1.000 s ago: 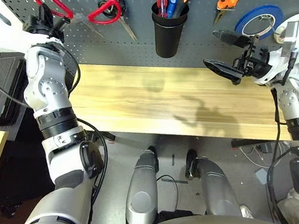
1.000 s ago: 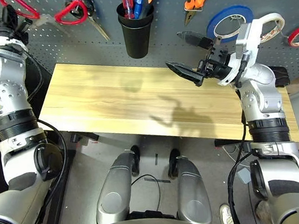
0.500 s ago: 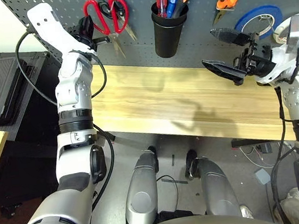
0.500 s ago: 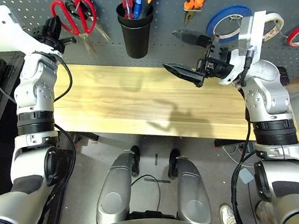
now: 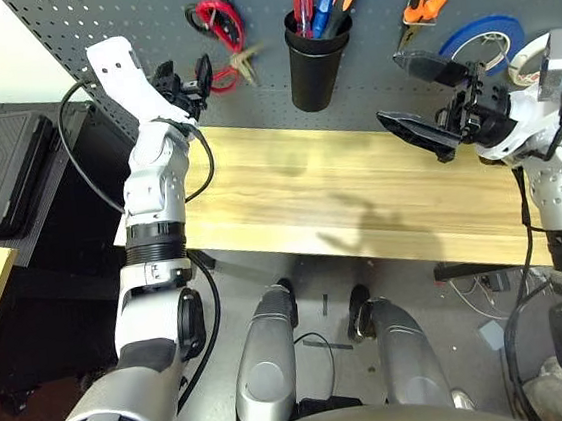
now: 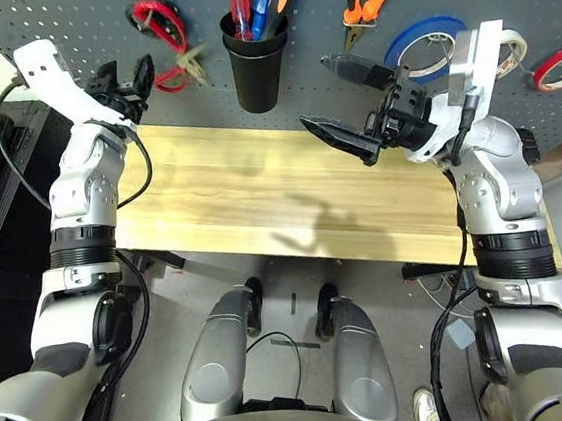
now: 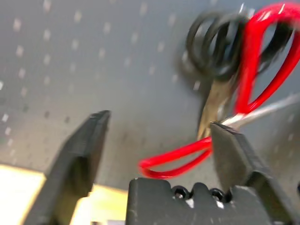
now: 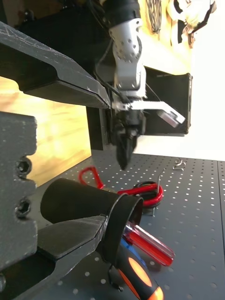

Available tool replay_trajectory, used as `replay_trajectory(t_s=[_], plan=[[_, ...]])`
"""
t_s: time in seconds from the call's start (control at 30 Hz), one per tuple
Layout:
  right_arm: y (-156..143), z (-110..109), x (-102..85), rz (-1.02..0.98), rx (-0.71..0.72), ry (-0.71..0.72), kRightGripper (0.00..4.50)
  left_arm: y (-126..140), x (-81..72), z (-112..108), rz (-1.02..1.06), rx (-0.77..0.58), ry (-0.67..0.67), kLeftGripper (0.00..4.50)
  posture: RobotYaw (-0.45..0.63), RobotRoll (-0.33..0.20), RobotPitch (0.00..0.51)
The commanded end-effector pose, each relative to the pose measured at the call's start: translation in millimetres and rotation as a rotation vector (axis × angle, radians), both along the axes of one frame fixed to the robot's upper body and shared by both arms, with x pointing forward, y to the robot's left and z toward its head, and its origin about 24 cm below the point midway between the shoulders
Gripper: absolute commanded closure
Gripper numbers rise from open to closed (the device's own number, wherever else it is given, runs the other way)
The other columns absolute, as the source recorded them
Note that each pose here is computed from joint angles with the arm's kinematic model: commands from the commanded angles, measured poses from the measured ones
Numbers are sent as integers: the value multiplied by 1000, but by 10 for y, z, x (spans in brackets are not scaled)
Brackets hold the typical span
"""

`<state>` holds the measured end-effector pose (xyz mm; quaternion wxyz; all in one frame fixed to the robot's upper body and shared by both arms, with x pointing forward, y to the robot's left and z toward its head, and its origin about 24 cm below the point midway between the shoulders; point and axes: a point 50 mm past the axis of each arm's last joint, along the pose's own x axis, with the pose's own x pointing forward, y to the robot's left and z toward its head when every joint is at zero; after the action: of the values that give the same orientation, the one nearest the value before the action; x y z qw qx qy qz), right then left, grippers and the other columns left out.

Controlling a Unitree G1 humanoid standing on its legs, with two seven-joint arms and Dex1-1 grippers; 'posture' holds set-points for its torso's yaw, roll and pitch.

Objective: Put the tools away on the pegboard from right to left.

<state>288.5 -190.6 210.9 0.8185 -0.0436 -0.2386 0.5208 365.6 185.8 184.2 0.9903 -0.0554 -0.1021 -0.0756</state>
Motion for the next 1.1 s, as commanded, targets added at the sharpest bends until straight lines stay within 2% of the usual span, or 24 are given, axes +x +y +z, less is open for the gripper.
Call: replay_trajectory(t_s=[0.03, 0.33, 0.6, 0.73, 0.9, 1.1], plan=[[3, -53, -19, -1, -6, 1, 0, 20, -94, -127, -6, 21, 40, 48, 241, 0, 242], [-70, -181, -22, -41, -20, 28, 0, 67, -387, -418, 2, 34, 98, 48, 241, 0, 254], [-215, -279, 37, -194, 10, 43, 0, 122, -536, -573, 38, 48, 119, 48, 232, 0, 251], [-407, -395, 148, -465, 77, 90, 0, 241, -546, -614, 112, 54, 99, 48, 229, 0, 252], [-665, -680, 203, -766, 120, 167, 0, 486, -508, -751, 263, 167, 108, 48, 233, 0, 256], [-945, -919, 213, -1082, 156, 184, 0, 723, -523, -802, 381, 192, 77, 48, 227, 0, 259]])
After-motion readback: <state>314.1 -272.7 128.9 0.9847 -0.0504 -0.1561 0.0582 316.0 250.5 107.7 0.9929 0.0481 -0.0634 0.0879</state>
